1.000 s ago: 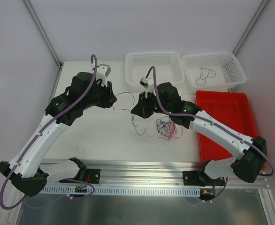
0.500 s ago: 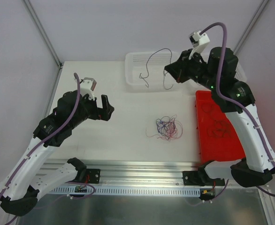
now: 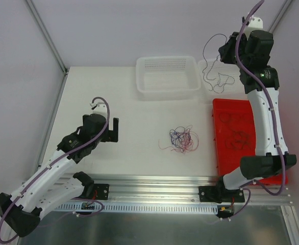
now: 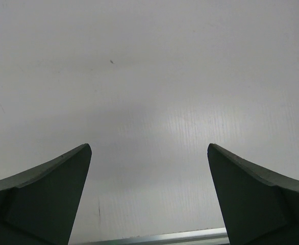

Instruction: Untangle the cables

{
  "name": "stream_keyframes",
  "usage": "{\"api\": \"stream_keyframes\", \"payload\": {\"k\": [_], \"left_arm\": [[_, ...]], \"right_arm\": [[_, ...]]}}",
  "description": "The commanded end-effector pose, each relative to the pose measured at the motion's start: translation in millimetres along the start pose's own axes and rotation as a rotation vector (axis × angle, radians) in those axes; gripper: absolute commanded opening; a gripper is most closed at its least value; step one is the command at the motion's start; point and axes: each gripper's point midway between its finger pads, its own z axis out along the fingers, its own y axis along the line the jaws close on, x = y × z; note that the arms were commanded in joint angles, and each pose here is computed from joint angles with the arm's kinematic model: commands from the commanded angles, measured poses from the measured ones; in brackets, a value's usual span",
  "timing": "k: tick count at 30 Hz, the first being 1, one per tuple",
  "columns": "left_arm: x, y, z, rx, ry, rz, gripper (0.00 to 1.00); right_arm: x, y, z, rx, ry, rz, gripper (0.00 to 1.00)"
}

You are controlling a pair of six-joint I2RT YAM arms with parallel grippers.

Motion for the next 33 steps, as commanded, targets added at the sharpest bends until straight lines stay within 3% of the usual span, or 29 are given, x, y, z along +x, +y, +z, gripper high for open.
{"api": "stream_keyframes", "payload": {"k": [1, 6, 10, 15, 16, 17, 19, 20, 23, 25, 30, 33], "left_arm": [[1, 12, 9, -0.077, -0.064, -0.018, 0.99], [19, 13, 21, -0.091, -0.022, -0.009, 0.99], [21, 6, 30, -0.072, 0.005, 0.026, 0.99], [31, 3, 44, -0.085, 0.08, 0.087, 0.99], [33, 2, 45, -0.083, 0.09, 0.09, 0.99], [35, 2, 48, -0.086, 0.106, 0.1, 0.99], [37, 0, 49, -0.077, 0.117, 0.107, 0.99], [37, -1, 50, -0.076, 0.119, 0.108, 0.99], [39, -1, 50, -0.071, 0.125, 0.107, 0.99], [38, -2, 49, -0.065, 0.121, 0.105, 0.99], [33, -8, 45, -0.028, 0.108, 0.087, 0.99], [32, -13, 45, -0.006, 0.109, 0.081, 0.99]], "right_arm": [[-30, -35, 16, 0.089, -0.123, 0.022, 0.01], [-21, -87, 51, 0.184, -0.115, 0.049, 0.01], [17, -135, 93, 0.257, -0.043, 0.096, 0.01], [56, -194, 129, 0.342, 0.014, 0.151, 0.12], [59, -201, 135, 0.353, 0.016, 0.163, 0.15], [77, -217, 144, 0.384, 0.052, 0.175, 0.33], [85, -228, 150, 0.407, 0.063, 0.226, 0.57], [96, -235, 151, 0.423, 0.091, 0.245, 0.63], [99, -233, 141, 0.43, 0.11, 0.268, 0.75], [97, -222, 133, 0.396, 0.118, 0.273, 0.77], [84, -173, 84, 0.301, 0.135, 0.28, 0.79], [112, -142, 62, 0.269, 0.226, 0.302, 0.79]]}}
